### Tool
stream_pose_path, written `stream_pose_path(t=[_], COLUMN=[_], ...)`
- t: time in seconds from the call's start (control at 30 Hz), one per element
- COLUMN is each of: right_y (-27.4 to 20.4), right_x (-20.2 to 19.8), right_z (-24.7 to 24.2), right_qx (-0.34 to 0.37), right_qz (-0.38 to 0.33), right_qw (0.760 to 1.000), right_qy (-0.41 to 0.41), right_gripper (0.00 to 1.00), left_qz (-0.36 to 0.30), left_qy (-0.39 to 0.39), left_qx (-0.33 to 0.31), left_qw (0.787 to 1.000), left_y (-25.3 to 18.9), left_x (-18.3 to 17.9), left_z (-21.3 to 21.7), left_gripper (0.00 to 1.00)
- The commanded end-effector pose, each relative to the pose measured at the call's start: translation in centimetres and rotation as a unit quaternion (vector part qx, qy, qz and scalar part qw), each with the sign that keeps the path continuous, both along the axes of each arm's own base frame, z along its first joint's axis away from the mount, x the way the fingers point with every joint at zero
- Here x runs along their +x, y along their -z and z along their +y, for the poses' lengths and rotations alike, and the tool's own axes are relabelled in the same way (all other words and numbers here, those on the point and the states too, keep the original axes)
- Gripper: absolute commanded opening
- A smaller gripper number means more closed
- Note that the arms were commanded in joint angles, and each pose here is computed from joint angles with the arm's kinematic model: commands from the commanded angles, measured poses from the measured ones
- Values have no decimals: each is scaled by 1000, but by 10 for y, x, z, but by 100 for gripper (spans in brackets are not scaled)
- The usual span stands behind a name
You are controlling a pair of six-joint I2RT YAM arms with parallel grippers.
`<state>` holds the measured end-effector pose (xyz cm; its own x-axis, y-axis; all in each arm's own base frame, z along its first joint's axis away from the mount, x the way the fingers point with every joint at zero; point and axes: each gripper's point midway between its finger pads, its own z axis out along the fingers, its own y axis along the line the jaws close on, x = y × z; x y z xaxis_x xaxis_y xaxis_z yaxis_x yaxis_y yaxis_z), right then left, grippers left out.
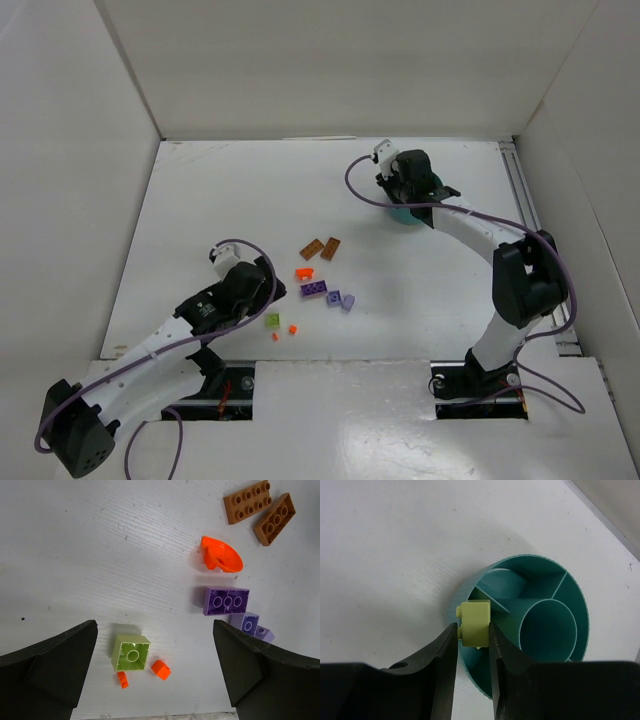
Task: Sort the legos into containers by color
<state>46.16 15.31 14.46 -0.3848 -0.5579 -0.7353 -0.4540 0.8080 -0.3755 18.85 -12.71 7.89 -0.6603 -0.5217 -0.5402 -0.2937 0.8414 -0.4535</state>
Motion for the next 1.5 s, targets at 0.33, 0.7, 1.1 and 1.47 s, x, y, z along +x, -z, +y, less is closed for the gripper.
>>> stream_pose_path(t=[0.33,0.7,1.1,1.47], right_y=[-20,-82,-103,-100], right_x=[1,-36,-92,-113], right_z=[-17,-11,-48,-77], right_qx=[-15,40,75,75], right_qz=[-22,-78,-113,-110], right_qw=[999,996,991,990], right_qy=[31,-8,15,45], right_gripper=[54,88,91,92], left_qz=[12,64,119,145], left_qy=[5,28,33,31], left_qx=[10,43,56,82], left_qw=[1000,997,991,986], left_y=[1,30,49,59], left_x=[7,-11,-38,-51], left_z=[-7,-12,-19,-26], left_gripper=[100,86,56,37])
